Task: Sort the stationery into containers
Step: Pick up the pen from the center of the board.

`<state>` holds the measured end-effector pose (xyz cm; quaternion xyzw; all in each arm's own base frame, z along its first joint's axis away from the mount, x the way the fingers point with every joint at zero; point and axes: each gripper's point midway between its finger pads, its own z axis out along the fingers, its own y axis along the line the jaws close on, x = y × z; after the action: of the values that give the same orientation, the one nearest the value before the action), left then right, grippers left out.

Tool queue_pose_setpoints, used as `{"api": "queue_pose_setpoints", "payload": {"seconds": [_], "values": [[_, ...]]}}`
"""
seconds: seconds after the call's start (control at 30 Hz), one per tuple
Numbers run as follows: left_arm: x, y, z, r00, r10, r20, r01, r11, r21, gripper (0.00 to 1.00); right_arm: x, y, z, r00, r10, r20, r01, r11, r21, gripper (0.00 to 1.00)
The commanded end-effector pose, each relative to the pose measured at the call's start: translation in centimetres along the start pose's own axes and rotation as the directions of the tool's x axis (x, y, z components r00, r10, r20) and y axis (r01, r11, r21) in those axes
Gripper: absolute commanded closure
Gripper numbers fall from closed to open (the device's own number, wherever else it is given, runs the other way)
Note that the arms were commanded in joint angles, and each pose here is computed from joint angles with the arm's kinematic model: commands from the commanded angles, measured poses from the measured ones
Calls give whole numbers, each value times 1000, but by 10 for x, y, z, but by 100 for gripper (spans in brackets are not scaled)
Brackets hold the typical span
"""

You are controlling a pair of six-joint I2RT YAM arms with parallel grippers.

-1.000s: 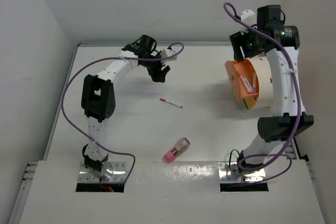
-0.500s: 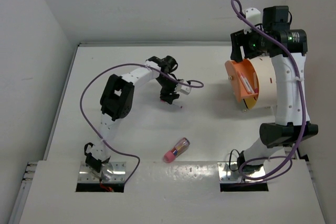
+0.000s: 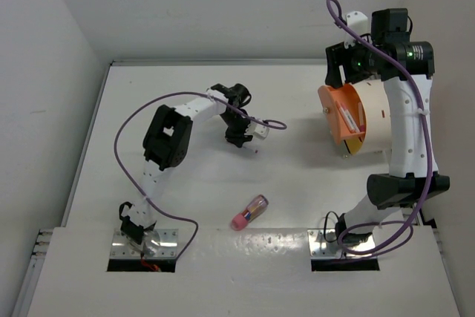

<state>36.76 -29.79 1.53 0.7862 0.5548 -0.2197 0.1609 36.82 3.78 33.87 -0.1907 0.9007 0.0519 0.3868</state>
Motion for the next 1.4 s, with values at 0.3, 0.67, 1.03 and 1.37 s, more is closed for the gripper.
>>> {"api": "queue_pose_setpoints", "payload": {"seconds": [0.3, 0.67, 1.03, 1.37], "values": [[-41, -1, -33, 975, -116, 191, 131, 989, -69, 100, -16, 20, -2, 980, 115, 160, -88, 982, -166, 34], [-184, -10, -254, 346, -290, 892, 499, 862, 87, 100, -68, 112, -22, 925, 275, 261, -73, 805, -589, 37], [-248, -34, -305, 35, -350, 936, 430, 851, 302, 100, -86, 177, -28, 907, 355, 227, -73, 664, -744, 36], [-267, -42, -295, 35, -368, 929, 396, 859, 325, 100, -84, 184, -21, 911, 353, 213, -82, 661, -746, 59]]}}
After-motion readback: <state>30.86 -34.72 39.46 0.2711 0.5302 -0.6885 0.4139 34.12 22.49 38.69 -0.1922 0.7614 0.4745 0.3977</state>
